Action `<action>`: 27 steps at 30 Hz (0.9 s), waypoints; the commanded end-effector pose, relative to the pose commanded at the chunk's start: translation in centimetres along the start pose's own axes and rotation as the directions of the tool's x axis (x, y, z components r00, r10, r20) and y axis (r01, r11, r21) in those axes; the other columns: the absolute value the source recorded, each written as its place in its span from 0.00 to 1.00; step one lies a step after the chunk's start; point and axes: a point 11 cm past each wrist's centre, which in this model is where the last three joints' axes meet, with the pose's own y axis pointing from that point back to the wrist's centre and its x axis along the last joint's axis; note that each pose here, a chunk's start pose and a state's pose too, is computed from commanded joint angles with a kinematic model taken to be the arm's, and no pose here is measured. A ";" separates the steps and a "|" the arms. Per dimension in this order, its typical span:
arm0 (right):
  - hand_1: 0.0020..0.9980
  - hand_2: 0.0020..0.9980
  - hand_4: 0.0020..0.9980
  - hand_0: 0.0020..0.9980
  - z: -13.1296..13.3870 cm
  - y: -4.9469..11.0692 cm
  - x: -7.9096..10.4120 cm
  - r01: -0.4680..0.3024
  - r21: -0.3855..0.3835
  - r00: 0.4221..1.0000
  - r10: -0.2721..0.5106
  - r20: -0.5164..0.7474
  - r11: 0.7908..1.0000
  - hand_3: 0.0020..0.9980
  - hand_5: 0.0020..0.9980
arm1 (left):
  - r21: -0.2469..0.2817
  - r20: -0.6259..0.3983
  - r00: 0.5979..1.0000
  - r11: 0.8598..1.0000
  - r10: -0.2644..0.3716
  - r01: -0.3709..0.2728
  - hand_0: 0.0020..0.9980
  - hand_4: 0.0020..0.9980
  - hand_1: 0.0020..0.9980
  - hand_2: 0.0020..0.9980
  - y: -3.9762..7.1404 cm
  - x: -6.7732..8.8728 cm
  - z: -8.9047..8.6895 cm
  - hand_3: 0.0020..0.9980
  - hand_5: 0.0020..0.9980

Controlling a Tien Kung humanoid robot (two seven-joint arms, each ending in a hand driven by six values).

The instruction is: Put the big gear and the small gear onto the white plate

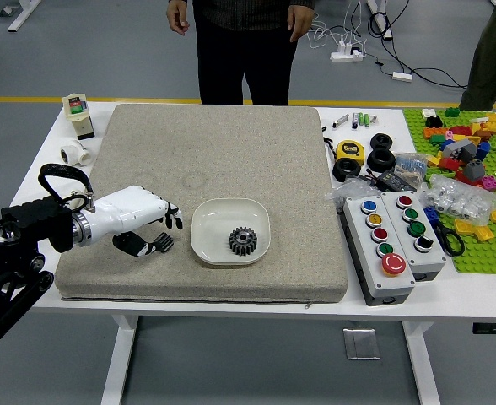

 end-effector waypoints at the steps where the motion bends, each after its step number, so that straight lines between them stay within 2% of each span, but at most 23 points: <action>1: 0.79 0.82 0.90 0.75 0.0 0.0 0.0 0.000 0.000 1.000 0.000 0.000 1.000 0.73 0.78 | -0.001 0.000 1.000 1.000 -0.004 0.004 0.53 0.62 0.58 0.61 -0.1 -0.1 0.0 0.66 0.00; 6: 0.79 0.82 0.90 0.75 -0.1 0.0 -0.1 0.001 0.002 1.000 -0.001 0.004 1.000 0.73 0.78 | -0.006 -0.001 1.000 1.000 -0.024 0.024 0.53 0.61 0.59 0.61 -0.1 -0.7 0.2 0.67 0.00; 22: 0.79 0.82 0.90 0.75 -0.3 0.0 -0.1 0.001 0.003 1.000 -0.001 0.003 1.000 0.73 0.78 | -0.002 -0.002 0.998 0.998 -0.058 0.058 0.53 0.62 0.64 0.65 0.0 -1.1 -0.2 0.72 0.00; 23: 0.79 0.82 0.90 0.74 -0.3 0.0 -0.1 0.001 0.003 1.000 -0.001 0.003 1.000 0.72 0.78 | -0.004 -0.002 0.998 0.998 -0.058 0.058 0.54 0.74 0.69 0.74 0.1 -1.0 -0.2 0.80 0.01; 27: 0.79 0.82 0.90 0.74 -0.3 0.0 -0.1 0.001 0.004 1.000 -0.002 0.004 1.000 0.72 0.78 | -0.014 0.000 0.999 0.999 -0.052 0.052 0.54 0.74 0.69 0.74 0.0 -0.9 0.0 0.80 0.01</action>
